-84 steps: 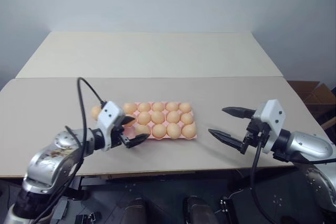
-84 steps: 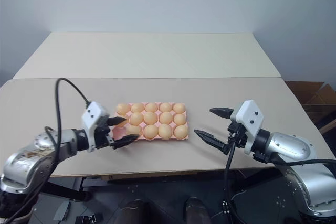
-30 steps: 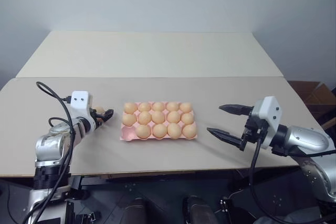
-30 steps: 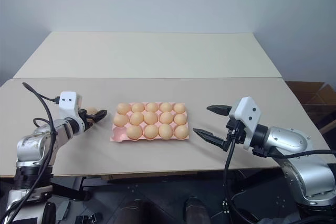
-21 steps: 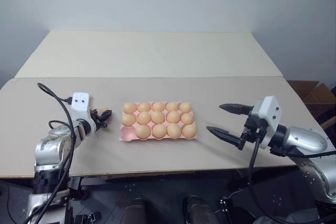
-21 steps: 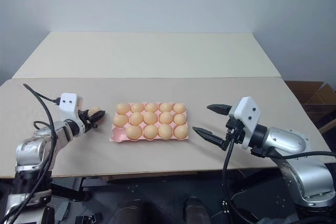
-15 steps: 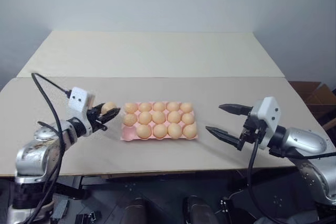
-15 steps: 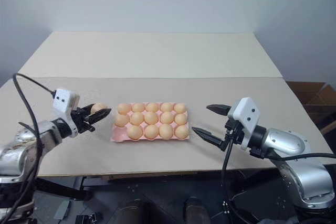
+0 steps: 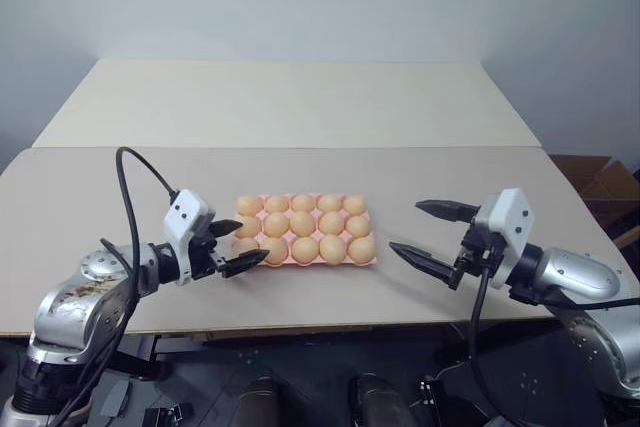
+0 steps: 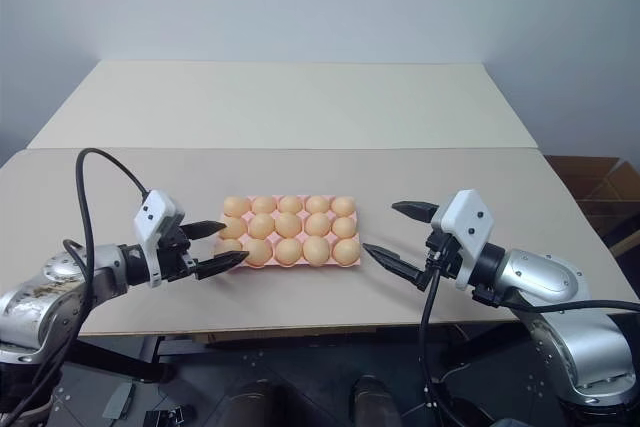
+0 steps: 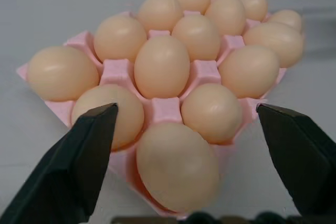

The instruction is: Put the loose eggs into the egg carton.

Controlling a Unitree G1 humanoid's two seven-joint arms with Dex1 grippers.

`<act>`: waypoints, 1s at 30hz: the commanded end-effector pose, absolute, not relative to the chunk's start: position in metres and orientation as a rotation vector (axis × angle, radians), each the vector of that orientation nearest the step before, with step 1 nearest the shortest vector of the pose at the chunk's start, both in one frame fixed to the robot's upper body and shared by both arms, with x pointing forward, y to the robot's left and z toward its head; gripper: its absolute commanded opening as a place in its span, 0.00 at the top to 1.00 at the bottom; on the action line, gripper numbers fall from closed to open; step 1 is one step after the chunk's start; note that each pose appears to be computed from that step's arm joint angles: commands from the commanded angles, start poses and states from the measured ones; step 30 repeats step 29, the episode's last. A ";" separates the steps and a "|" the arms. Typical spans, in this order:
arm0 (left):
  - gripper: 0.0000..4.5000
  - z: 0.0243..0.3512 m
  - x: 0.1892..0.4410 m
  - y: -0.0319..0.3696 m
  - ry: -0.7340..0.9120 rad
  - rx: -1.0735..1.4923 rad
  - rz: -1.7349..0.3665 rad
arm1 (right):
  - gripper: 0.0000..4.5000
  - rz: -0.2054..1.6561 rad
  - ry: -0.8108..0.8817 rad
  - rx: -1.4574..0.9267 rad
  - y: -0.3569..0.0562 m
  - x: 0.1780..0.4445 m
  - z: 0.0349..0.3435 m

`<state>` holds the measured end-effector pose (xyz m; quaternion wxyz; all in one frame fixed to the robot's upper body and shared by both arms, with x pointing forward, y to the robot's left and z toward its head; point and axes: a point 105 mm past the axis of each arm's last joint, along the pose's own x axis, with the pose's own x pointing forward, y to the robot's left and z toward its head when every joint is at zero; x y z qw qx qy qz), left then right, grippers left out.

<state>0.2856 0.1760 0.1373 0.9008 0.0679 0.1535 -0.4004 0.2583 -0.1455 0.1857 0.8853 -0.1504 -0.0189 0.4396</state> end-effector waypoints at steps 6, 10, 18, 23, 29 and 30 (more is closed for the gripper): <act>0.01 0.190 0.265 0.221 0.123 0.241 -0.799 | 0.00 0.922 -0.082 -0.343 -0.147 0.255 0.199; 0.01 0.193 0.243 0.253 0.162 0.272 -0.776 | 0.00 0.932 -0.071 -0.353 -0.152 0.258 0.198; 0.01 0.186 0.200 0.282 0.198 0.180 -0.736 | 0.00 1.052 -0.048 -0.362 -0.160 0.248 0.196; 0.01 0.180 0.193 0.274 0.192 0.164 -0.746 | 0.00 1.070 -0.036 -0.365 -0.165 0.247 0.196; 0.01 0.173 0.188 0.272 0.233 0.191 -0.755 | 0.00 1.074 -0.029 -0.367 -0.167 0.250 0.195; 0.01 0.173 0.188 0.272 0.233 0.191 -0.755 | 0.00 1.074 -0.029 -0.367 -0.167 0.250 0.195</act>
